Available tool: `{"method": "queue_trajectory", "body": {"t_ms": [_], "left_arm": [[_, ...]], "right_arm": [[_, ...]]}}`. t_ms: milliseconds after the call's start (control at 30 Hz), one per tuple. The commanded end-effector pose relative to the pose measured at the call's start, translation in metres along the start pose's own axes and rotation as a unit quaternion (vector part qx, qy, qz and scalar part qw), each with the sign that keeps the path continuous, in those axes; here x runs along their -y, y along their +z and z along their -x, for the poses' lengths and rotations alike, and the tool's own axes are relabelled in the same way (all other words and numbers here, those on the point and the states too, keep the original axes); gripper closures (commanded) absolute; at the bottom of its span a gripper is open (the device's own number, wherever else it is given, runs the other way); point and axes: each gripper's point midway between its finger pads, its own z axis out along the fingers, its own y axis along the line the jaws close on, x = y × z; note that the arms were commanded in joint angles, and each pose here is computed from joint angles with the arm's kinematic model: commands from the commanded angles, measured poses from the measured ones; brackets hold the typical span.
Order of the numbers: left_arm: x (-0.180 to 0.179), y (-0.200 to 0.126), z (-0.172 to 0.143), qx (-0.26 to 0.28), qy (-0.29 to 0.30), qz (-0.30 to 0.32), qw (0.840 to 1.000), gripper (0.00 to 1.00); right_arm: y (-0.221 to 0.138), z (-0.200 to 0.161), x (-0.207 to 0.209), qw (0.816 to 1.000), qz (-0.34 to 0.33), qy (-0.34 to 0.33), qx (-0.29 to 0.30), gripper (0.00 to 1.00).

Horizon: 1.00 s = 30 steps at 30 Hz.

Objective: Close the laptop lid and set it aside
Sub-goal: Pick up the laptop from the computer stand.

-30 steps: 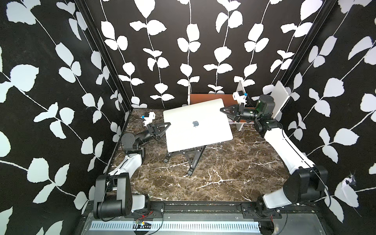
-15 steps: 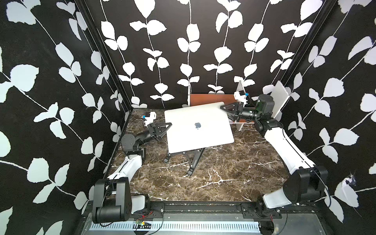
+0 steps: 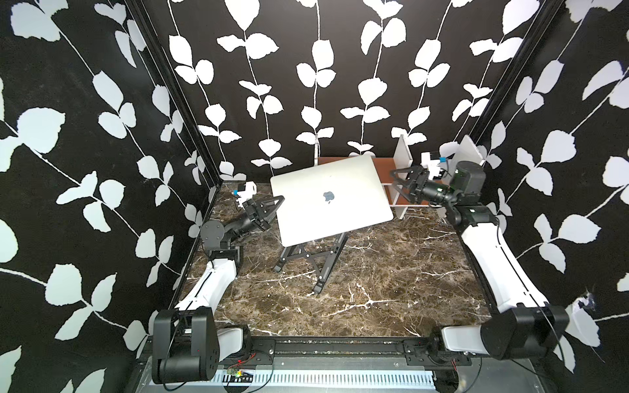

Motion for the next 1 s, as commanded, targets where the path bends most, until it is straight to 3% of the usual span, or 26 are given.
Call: {"method": "queue_trajectory", "body": {"t_ms": [0, 200, 367, 533, 800, 967], "left_arm": [[0.064, 0.003, 0.013, 0.054, 0.069, -0.054, 0.995, 1.00], [0.083, 0.001, 0.026, 0.103, 0.084, -0.055, 0.990, 1.00], [0.103, 0.003, 0.039, 0.143, 0.091, -0.054, 0.984, 1.00], [0.109, 0.012, 0.047, 0.156, 0.088, -0.057, 0.982, 1.00], [0.111, 0.036, 0.044, 0.149, 0.092, -0.064, 0.982, 1.00], [0.111, 0.040, 0.040, 0.150, 0.093, -0.065, 0.982, 1.00]], "right_arm": [[-0.040, 0.028, -0.028, 0.993, 0.005, -0.057, 0.103, 0.25], [-0.084, 0.009, -0.042, 0.979, 0.064, -0.049, 0.185, 0.27], [-0.095, -0.031, -0.047, 0.975, 0.110, -0.028, 0.190, 0.29], [-0.083, -0.070, -0.070, 0.976, 0.122, -0.064, 0.169, 0.29], [-0.028, -0.126, -0.098, 0.978, 0.145, -0.046, 0.144, 0.30], [0.007, -0.138, -0.108, 0.983, 0.123, -0.017, 0.139, 0.31]]}}
